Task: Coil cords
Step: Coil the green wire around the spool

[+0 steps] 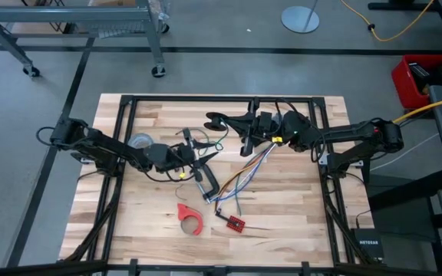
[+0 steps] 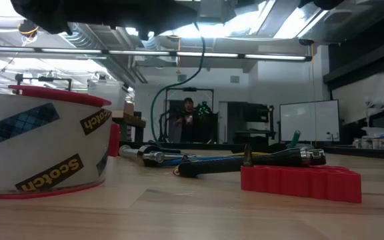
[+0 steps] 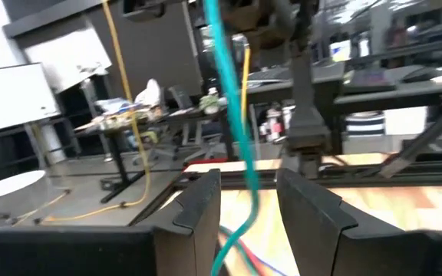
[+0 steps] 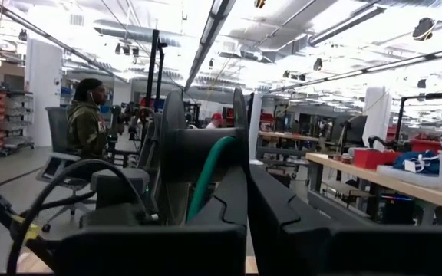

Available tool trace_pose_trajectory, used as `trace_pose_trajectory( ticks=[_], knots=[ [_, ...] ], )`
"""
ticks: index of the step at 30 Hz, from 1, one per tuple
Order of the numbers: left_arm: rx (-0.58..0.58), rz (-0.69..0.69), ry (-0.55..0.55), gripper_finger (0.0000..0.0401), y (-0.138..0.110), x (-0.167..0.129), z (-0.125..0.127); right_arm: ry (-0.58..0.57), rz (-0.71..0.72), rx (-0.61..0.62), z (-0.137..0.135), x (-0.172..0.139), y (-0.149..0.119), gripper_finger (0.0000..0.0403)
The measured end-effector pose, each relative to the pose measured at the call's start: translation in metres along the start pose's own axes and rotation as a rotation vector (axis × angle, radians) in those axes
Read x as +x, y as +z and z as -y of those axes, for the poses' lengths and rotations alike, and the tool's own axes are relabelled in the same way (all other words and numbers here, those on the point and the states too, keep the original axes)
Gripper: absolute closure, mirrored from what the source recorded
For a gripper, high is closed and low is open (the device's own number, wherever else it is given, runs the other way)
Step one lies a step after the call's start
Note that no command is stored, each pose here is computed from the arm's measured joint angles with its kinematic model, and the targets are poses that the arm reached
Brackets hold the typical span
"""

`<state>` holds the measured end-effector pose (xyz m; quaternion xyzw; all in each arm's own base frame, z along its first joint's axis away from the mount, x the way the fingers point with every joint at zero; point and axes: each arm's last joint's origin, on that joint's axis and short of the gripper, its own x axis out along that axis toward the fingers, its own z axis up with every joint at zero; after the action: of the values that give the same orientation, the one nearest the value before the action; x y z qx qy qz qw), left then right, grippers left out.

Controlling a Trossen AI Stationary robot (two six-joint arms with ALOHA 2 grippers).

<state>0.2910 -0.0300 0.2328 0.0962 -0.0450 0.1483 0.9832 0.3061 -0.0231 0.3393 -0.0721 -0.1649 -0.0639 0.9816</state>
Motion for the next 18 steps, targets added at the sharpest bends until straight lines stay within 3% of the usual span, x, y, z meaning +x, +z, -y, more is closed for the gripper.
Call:
trace_pose_trajectory(
  ticks=[7, 15, 18],
  knots=[
    [0.000, 0.001, 0.001, 0.0292, 0.0000, 0.0002, -0.0005, 0.000, 0.000, 0.000, 0.0001, 0.0000, 0.0000, 0.0403],
    [0.000, 0.000, 0.001, 0.0387, -0.0001, 0.0002, -0.0005, 0.001, -0.006, 0.000, -0.0001, 0.0000, -0.0006, 0.0403],
    [-0.017, -0.004, 0.013, 0.0394, -0.0003, 0.0002, -0.0008, 0.004, -0.028, 0.000, -0.0004, 0.0000, -0.0027, 0.0403]
  ],
)
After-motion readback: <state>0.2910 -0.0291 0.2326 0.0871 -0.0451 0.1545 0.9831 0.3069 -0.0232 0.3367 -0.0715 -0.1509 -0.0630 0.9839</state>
